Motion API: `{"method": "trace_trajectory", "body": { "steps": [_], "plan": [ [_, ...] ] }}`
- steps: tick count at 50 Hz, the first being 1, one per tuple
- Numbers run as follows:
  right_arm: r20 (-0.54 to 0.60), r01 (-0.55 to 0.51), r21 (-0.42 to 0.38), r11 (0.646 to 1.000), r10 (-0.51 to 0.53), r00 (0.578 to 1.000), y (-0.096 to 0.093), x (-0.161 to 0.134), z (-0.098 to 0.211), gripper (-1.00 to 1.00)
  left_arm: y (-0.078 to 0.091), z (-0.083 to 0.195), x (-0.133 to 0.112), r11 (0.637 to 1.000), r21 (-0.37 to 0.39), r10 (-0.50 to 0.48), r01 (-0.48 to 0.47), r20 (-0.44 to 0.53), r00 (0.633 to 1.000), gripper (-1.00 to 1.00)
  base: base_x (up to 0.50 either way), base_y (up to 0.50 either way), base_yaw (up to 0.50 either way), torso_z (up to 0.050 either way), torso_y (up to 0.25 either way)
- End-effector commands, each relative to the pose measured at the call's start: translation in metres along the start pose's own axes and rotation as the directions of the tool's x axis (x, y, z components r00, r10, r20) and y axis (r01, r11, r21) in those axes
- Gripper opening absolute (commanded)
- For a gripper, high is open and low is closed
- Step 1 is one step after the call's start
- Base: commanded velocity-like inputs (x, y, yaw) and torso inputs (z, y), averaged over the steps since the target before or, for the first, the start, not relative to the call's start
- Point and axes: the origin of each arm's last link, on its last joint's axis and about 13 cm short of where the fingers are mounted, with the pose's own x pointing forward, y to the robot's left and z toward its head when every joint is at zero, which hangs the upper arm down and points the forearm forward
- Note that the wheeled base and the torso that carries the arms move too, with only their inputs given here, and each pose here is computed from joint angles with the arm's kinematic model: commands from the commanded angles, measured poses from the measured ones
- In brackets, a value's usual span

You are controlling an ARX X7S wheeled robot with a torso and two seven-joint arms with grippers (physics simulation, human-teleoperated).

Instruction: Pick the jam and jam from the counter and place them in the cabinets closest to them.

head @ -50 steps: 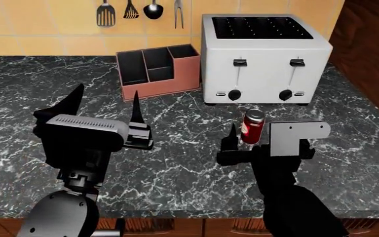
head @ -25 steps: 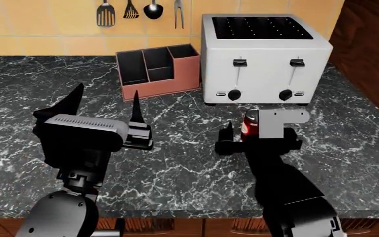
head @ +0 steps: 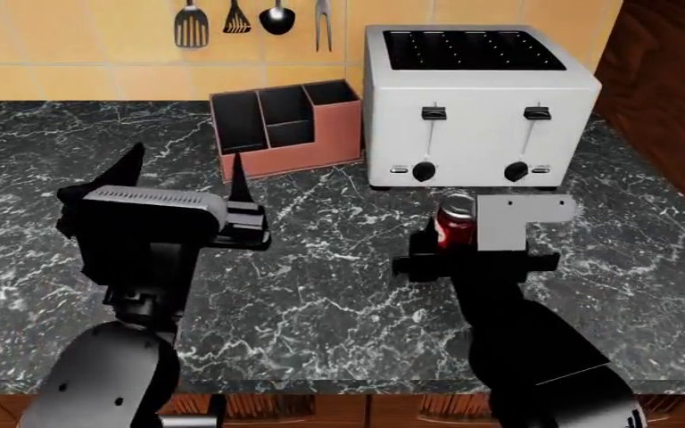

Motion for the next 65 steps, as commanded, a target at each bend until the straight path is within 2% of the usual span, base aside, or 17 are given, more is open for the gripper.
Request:
{"method": "trace_trajectory", "body": {
  "steps": [1,7,11,13,14,17,20,23,26,29,33,35,39,45,52,65],
  "plan": [
    [0.117,-0.049,-0.009,0.999,0.050,0.992,-0.007,-0.027,0.042,-1.00,0.003,0.010,0.065,0.996,-0.032,0.083,-0.084,-0.038,0.996,1.00,0.00,0.00,0.00,0.000,0.000],
    [0.182,-0.103,-0.027,0.994,0.106,0.978,-0.015,-0.059,0.076,-1.00,0.003,0.021,0.145,0.983,-0.156,0.083,-0.094,-0.076,0.994,1.00,0.00,0.00,0.00,0.000,0.002],
    [0.207,-0.137,-0.025,0.990,0.139,0.968,-0.021,-0.073,0.087,-1.00,0.002,0.016,0.188,0.982,-0.154,0.093,-0.111,-0.117,0.989,1.00,0.00,0.00,0.00,0.000,0.000],
    [0.234,-0.151,-0.026,0.988,0.153,0.960,-0.025,-0.079,0.096,-1.00,0.002,0.034,0.209,0.980,-0.183,0.073,-0.082,-0.054,0.996,1.00,0.00,0.00,0.00,0.000,0.000],
    [0.246,-0.151,-0.031,0.988,0.154,0.957,-0.026,-0.083,0.101,-1.00,0.002,0.017,0.206,0.977,-0.189,0.065,-0.095,-0.158,0.985,1.00,0.00,0.00,0.00,0.000,0.000],
    [0.283,-0.157,-0.047,0.987,0.163,0.945,-0.030,-0.094,0.116,-1.00,0.004,0.016,0.205,0.963,-0.250,0.043,-0.100,-0.226,0.973,1.00,0.00,0.00,0.00,0.000,0.000],
    [0.334,-0.191,-0.061,0.980,0.200,0.921,-0.032,-0.105,0.127,-1.00,0.005,0.012,0.203,0.957,-0.287,-0.026,-0.038,-0.215,0.976,1.00,0.00,0.00,0.00,0.000,0.000],
    [0.374,-0.224,-0.073,0.972,0.235,0.897,-0.033,-0.114,0.136,-1.00,0.005,0.003,0.199,0.967,-0.252,-0.033,-0.030,-0.238,0.971,1.00,0.00,0.00,0.00,0.000,0.000],
    [0.405,-0.258,-0.073,0.963,0.265,0.875,-0.035,-0.124,0.144,-1.00,0.006,-0.004,0.196,0.940,-0.338,-0.041,-0.047,-0.250,0.967,1.00,0.00,0.00,0.00,0.000,0.000],
    [0.438,-0.287,-0.072,0.955,0.289,0.851,-0.036,-0.133,0.152,-1.00,0.006,-0.012,0.192,0.908,-0.419,-0.104,-0.011,-0.250,0.962,1.00,0.00,0.00,0.00,0.000,0.000],
    [0.476,-0.303,-0.082,0.950,0.304,0.825,-0.036,-0.144,0.158,-1.00,0.005,-0.015,0.190,0.879,-0.475,-0.152,0.035,-0.211,0.966,1.00,0.00,0.00,0.00,0.000,0.003],
    [0.498,-0.308,-0.089,0.947,0.310,0.810,-0.036,-0.149,0.159,-1.00,0.005,-0.016,0.190,0.876,-0.480,-0.158,0.043,-0.203,0.966,1.00,0.00,0.00,0.00,0.000,0.000],
    [0.488,-0.294,-0.081,0.952,0.295,0.821,-0.037,-0.147,0.159,-1.00,0.005,-0.017,0.190,0.871,-0.488,-0.163,0.051,-0.190,0.968,1.00,0.00,0.00,0.00,0.000,0.000],
    [0.459,-0.289,-0.139,0.947,0.320,0.829,-0.034,-0.143,0.159,-1.00,0.007,-0.017,0.190,0.864,-0.501,-0.163,0.054,-0.177,0.971,1.00,0.42,0.00,0.00,0.000,0.000],
    [0.440,-0.286,-0.157,0.945,0.326,0.837,-0.033,-0.141,0.157,-1.00,0.007,-0.018,0.189,0.879,-0.474,-0.149,0.045,-0.183,0.972,1.00,0.50,0.00,0.00,0.000,0.000],
    [0.426,-0.290,-0.159,0.944,0.331,0.842,-0.032,-0.139,0.156,-1.00,0.007,-0.018,0.189,0.883,-0.468,-0.138,0.031,-0.197,0.971,1.00,0.50,0.00,0.00,0.000,0.002]
  ]
}}
